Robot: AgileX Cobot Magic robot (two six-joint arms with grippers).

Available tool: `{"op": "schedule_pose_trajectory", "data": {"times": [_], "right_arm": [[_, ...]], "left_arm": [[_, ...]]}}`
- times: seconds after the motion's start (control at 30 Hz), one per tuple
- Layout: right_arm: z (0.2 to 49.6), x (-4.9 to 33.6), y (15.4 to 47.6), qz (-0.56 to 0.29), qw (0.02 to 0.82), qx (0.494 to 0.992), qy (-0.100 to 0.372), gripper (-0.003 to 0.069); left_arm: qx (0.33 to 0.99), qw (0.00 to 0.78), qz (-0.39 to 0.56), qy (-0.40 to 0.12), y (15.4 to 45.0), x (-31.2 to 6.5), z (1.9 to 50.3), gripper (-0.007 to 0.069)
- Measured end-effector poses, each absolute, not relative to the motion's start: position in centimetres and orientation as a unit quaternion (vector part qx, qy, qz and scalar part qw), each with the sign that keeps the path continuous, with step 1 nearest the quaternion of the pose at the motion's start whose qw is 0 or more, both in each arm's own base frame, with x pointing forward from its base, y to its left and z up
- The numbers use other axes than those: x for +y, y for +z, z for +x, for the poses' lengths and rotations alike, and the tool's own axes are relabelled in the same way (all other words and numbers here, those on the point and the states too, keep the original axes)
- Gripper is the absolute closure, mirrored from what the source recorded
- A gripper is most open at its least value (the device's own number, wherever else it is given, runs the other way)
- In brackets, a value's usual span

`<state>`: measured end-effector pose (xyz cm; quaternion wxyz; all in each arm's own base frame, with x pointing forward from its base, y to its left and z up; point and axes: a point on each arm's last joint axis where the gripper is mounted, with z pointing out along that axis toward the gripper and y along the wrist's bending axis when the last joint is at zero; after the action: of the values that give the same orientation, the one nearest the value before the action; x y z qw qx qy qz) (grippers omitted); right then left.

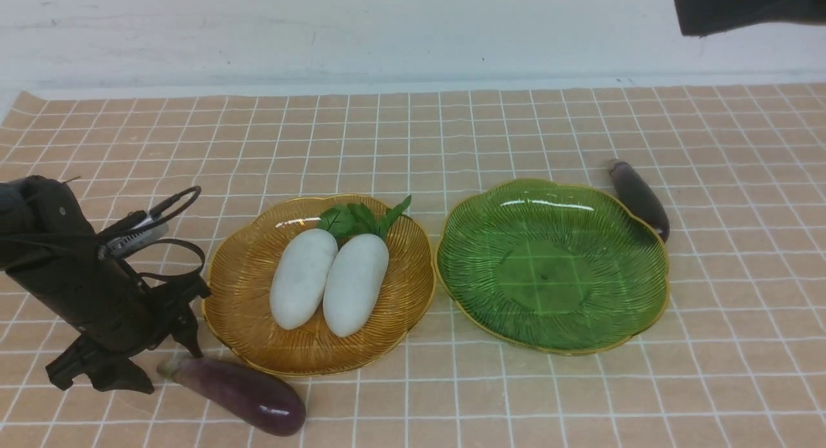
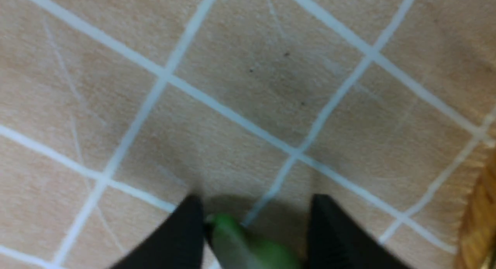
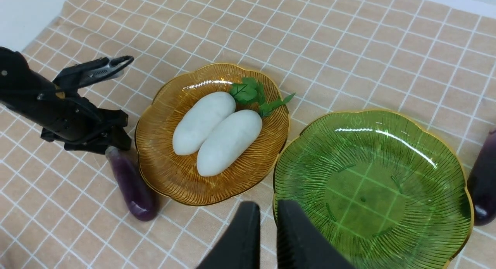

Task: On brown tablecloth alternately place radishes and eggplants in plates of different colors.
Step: 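Place the eggplant on the green plate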

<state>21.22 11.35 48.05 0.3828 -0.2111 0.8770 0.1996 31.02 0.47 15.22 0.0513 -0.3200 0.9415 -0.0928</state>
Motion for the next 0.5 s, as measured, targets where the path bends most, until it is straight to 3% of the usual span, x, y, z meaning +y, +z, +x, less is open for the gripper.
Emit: {"op": "schedule_pose_trajectory", "data": {"times": [0.07,0.13,0.23,0.33,0.5], "right_arm": [[21.2,11.4,48.0,-0.211,0.383,0.877,0.2,0.0601],[21.2,11.4,48.0,-0.212,0.383,0.877,0.2,0.0601],[21.2,11.4,48.0,-0.212,0.383,0.877,0.2,0.0601],[21.2,11.4,48.0,-0.212,0.383,0.877,0.199,0.0601],[21.2,11.4,48.0,-0.212,0.383,0.877,0.199,0.0601]], "left_arm": [[0.944,0.052,-0.315,-0.088,15.2,0.6,31.0,0.0315],[0.951,0.051,-0.297,-0.07,15.3,0.8,31.0,0.0438],[0.958,0.047,-0.279,-0.053,15.6,1.1,31.2,0.0546],[0.964,0.038,-0.261,-0.034,16.3,1.4,31.5,0.0608],[0.966,0.046,-0.254,-0.03,18.3,1.6,32.3,0.0629]]}}
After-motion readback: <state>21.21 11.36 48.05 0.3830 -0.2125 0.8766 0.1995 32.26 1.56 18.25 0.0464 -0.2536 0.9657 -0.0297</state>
